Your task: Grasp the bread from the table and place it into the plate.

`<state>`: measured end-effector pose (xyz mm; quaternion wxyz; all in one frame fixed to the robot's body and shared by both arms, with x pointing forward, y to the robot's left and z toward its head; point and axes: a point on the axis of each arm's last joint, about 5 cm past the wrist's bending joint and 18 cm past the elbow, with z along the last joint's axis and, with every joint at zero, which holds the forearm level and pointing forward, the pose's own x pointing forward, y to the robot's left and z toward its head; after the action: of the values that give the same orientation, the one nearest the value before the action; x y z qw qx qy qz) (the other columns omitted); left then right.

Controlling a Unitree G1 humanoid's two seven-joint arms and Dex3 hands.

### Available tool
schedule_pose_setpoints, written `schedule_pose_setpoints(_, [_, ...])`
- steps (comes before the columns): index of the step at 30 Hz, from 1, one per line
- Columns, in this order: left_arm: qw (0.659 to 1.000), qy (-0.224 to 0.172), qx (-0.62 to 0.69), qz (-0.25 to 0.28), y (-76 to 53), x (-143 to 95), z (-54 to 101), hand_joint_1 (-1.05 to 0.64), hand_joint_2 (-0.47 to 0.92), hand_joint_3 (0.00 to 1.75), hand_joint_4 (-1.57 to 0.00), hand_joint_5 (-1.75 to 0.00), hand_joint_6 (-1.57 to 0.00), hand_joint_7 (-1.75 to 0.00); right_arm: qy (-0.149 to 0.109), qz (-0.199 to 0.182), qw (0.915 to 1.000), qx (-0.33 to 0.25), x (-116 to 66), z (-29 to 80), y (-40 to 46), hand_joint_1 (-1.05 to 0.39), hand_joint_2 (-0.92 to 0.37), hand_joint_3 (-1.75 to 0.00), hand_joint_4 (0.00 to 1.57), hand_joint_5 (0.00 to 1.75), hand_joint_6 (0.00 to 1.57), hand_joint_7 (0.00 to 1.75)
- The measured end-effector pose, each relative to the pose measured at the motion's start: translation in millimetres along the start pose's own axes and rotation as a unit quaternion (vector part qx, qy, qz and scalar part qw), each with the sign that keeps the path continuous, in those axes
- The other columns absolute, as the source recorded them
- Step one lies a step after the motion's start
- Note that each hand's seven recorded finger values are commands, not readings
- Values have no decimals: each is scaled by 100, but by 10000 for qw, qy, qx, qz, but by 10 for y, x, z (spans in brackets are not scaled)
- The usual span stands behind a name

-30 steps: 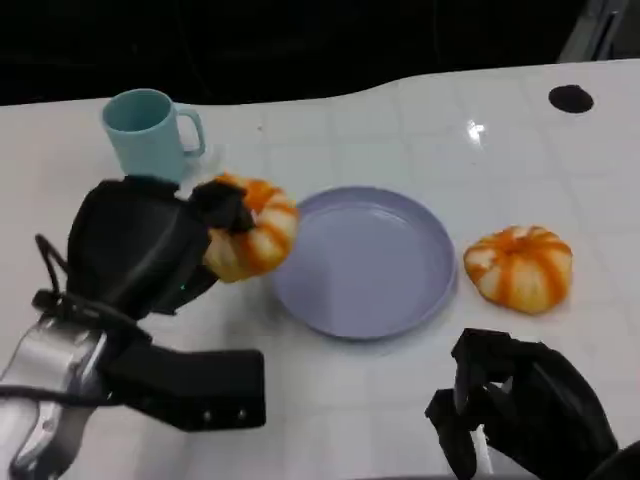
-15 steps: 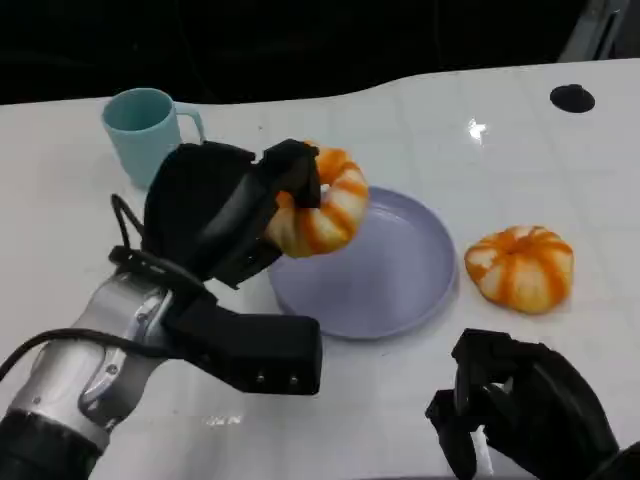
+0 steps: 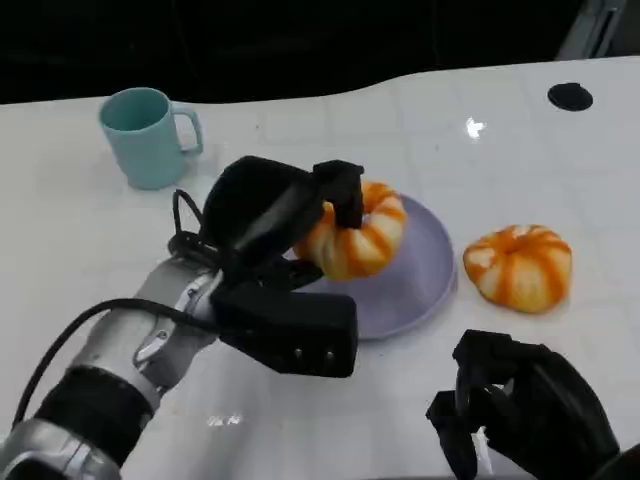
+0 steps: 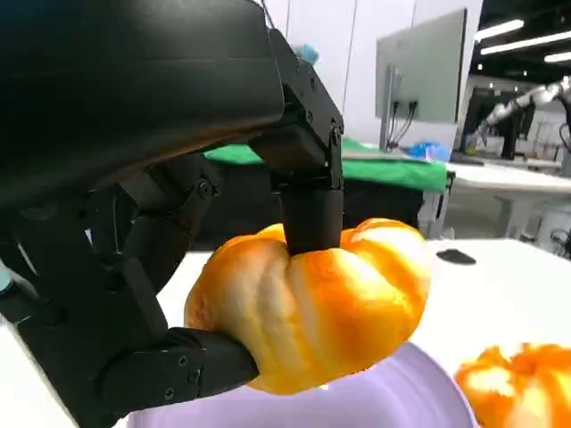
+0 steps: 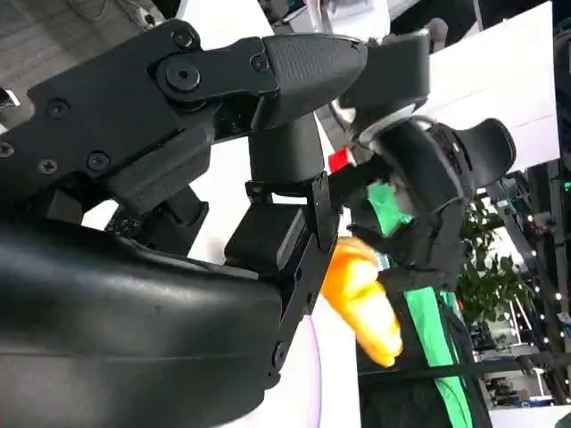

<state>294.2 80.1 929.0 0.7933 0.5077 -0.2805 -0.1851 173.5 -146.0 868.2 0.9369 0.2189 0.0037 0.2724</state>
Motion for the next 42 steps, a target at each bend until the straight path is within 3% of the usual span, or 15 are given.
schedule_pose_setpoints(2, [9999,-1,-111,-123,-50,8,1,-28,49,108,-84,-175,-74,-134,-3,4,10000,-2,-1,2,3,-96,-74,-43,121,164,104,149])
schedule_pose_setpoints(3, [9997,2,-148,-183,-65,7,-2,-30,61,85,-78,-160,-79,-97,-5,6,10000,-2,-1,2,4,-97,-74,-43,122,163,104,150])
schedule_pose_setpoints(5, [9991,20,-140,-403,-74,11,-9,-36,82,45,-71,-137,-85,-41,-2,4,10000,-1,-3,1,5,-97,-74,-42,122,163,104,150])
schedule_pose_setpoints(6, [9985,26,-110,-529,-70,17,-10,-38,87,34,-69,-128,-84,-27,0,3,10000,0,-5,0,5,-97,-74,-42,122,163,104,150])
schedule_pose_setpoints(7, [9980,35,-85,-626,-66,22,-11,-41,89,29,-66,-112,-80,-17,0,4,10000,1,-5,-1,5,-97,-75,-42,122,163,104,150])
schedule_pose_setpoints(8, [9974,36,-63,-723,-58,24,-16,-49,91,28,-60,-84,-70,-7,1,5,10000,0,-5,-1,6,-97,-74,-42,122,163,104,151])
schedule_pose_setpoints(10, [9954,80,-20,-955,-46,19,-33,-60,92,33,-53,-57,-56,-2,-1,6,10000,-1,-5,0,7,-97,-74,-42,122,163,104,151])
schedule_pose_setpoints(14, [9905,171,115,-1361,20,14,-61,-81,92,41,-35,-38,-33,0,-3,6,10000,-2,-6,0,7,-96,-75,-43,123,162,105,151])
schedule_pose_setpoints(21, [9856,168,337,-1649,204,-33,-24,-95,92,46,-27,-33,-28,-1,-55,11,10000,-46,-4,7,7,-96,-74,-44,124,160,105,150])
schedule_pose_setpoints(26, [9878,145,19,-1550,290,-161,-21,-87,92,41,-41,-43,-40,-5,-48,12,10000,-38,-4,8,9,-96,-73,-46,123,161,105,149])
schedule_pose_setpoints(32, [9873,168,-1303,-890,302,-415,-76,-70,92,27,-52,-111,-74,-16,-13,5,10000,-14,-6,9,10,-96,-72,-45,122,162,105,149])
schedule_pose_setpoints(33, [9844,183,-1579,-748,299,-459,-91,-67,92,25,-54,-135,-75,-35,0,4,10000,-3,-6,7,10,-96,-72,-46,122,162,105,149])
schedule_pose_setpoints(36, [9677,166,-2483,-401,278,-569,-124,-64,92,27,-55,-167,-49,-119,7,1,10000,-4,-6,8,10,-96,-72,-47,122,161,105,149])
schedule_pose_setpoints(39, [9425,92,-3338,-156,240,-679,-135,-61,92,27,-55,-174,-41,-154,8,0,10000,-4,-6,9,10,-95,-72,-47,122,161,105,149])
schedule_pose_setpoints(42, [9203,101,-3910,-5,195,-789,-146,-62,92,28,-57,-175,-40,-168,-1,8,10000,-9,-5,15,13,-95,-72,-48,121,161,104,148])
